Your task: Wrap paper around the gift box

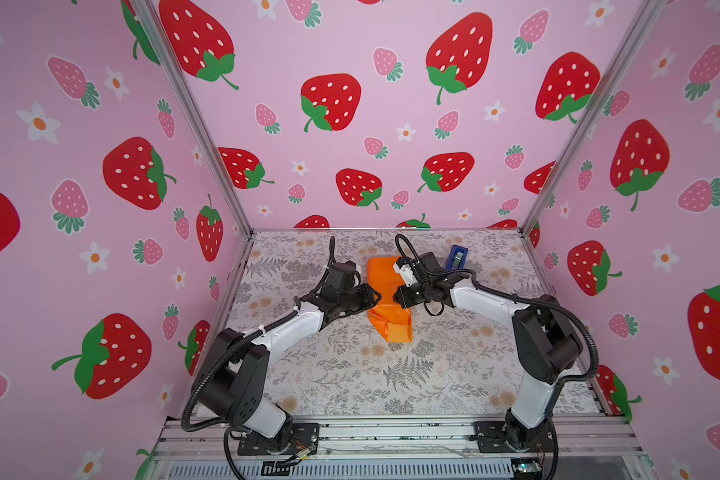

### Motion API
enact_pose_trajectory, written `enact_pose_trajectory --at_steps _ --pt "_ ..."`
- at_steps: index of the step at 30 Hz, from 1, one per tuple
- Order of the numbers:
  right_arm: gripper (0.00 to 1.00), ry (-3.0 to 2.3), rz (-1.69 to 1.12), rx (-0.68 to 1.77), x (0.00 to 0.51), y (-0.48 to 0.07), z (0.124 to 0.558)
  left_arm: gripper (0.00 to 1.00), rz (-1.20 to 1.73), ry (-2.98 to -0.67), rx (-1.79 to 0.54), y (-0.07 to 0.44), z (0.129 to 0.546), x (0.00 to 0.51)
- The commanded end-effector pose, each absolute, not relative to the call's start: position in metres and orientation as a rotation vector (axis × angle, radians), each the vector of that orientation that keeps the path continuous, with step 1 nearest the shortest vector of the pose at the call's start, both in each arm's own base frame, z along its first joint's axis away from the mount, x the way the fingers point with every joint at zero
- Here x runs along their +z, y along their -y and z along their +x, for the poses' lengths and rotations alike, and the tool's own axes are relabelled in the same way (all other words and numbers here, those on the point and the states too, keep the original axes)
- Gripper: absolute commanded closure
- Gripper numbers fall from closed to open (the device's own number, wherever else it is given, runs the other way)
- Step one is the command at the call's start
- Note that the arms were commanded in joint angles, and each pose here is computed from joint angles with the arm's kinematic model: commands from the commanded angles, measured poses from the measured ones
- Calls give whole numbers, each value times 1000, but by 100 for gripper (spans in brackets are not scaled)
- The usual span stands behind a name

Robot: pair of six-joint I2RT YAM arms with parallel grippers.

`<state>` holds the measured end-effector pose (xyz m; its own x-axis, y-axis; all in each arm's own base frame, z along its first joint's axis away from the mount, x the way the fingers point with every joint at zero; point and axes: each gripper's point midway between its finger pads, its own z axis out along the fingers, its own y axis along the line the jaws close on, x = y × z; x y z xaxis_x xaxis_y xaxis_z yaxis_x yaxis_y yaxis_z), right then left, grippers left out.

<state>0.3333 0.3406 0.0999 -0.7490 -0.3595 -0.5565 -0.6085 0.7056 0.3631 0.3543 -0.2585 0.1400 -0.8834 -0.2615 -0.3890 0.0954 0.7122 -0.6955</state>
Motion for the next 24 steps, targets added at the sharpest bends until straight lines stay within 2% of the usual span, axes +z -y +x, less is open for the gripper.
enact_pose_trajectory --at_steps 1,5,11,17,24 --pt "87 -2449 -778 823 116 -346 323 71 -45 -2527 -1071 271 352 134" --pt "88 -2447 -808 903 117 -354 316 76 -24 -2545 -1076 276 359 128" --pt "89 -2537 -762 777 91 -336 319 81 -47 -2623 -1047 269 361 101" --pt "90 -2563 -721 683 87 -320 325 84 -125 -2687 -1014 249 356 76" --pt "91 -2581 -705 628 93 -309 322 84 -136 -2683 -1023 248 358 78"
